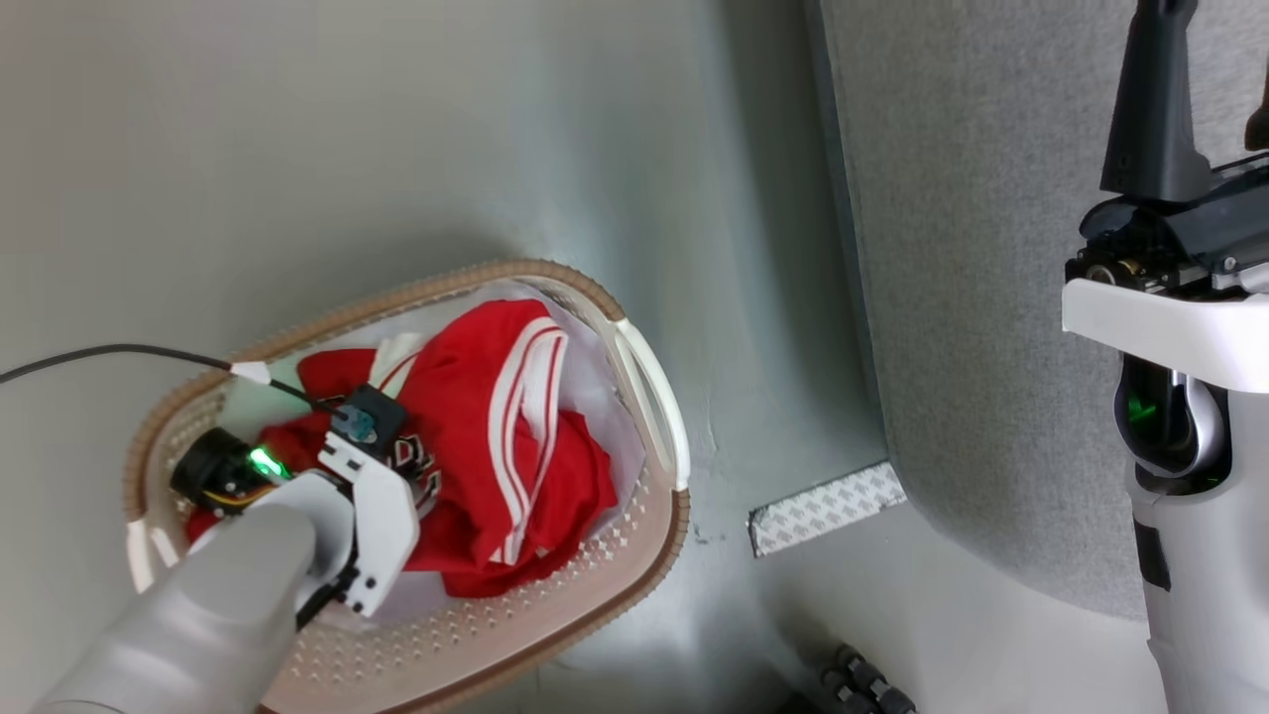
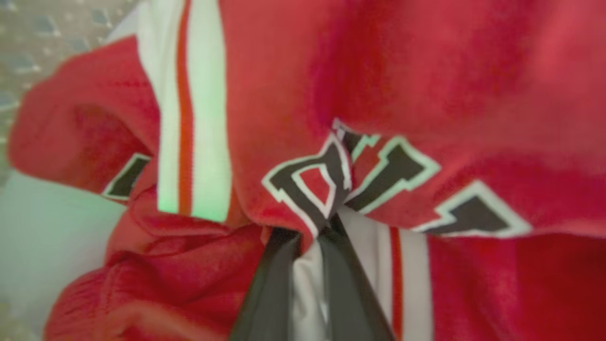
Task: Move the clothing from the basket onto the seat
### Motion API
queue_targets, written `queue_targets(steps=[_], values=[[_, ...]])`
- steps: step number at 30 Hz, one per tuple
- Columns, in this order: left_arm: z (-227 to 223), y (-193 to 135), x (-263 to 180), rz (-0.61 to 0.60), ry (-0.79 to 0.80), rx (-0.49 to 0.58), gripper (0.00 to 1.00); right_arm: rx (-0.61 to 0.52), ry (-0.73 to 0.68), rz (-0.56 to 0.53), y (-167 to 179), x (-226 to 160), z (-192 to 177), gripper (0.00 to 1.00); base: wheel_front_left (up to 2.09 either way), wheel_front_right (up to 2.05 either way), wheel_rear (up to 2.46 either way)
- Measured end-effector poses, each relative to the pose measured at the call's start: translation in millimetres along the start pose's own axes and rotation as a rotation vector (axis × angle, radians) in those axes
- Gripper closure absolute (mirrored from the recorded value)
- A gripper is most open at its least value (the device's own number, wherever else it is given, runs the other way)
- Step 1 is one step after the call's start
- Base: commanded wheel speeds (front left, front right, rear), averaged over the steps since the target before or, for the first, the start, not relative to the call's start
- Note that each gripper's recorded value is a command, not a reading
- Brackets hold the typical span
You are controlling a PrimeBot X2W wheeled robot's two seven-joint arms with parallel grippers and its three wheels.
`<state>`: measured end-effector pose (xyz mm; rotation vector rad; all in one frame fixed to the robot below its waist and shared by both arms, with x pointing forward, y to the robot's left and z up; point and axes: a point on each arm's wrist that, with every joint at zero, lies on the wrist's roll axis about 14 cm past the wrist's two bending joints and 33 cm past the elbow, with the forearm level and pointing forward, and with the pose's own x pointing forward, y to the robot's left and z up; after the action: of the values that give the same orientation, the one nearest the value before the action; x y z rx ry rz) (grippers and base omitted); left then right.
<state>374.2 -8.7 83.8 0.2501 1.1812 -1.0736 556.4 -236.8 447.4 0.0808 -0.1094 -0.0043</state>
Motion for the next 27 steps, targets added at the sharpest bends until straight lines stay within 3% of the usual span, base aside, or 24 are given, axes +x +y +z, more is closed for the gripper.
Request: queue_targets(steps=[12, 27], values=[[67.4, -37.4, -63.9, 0.015, -0.241, -0.016, 1.0, -0.024, -0.068, -0.001, 8.5, -16.5, 54.4, 0.0, 0.0, 0.0, 0.0], [135.3, -95.1, -175.1, 0.091, -0.573, 0.01, 1.0, 0.029, -0.148, 0.018, 27.0, -73.1, 123.9, 0.0, 0.0, 0.0, 0.0]])
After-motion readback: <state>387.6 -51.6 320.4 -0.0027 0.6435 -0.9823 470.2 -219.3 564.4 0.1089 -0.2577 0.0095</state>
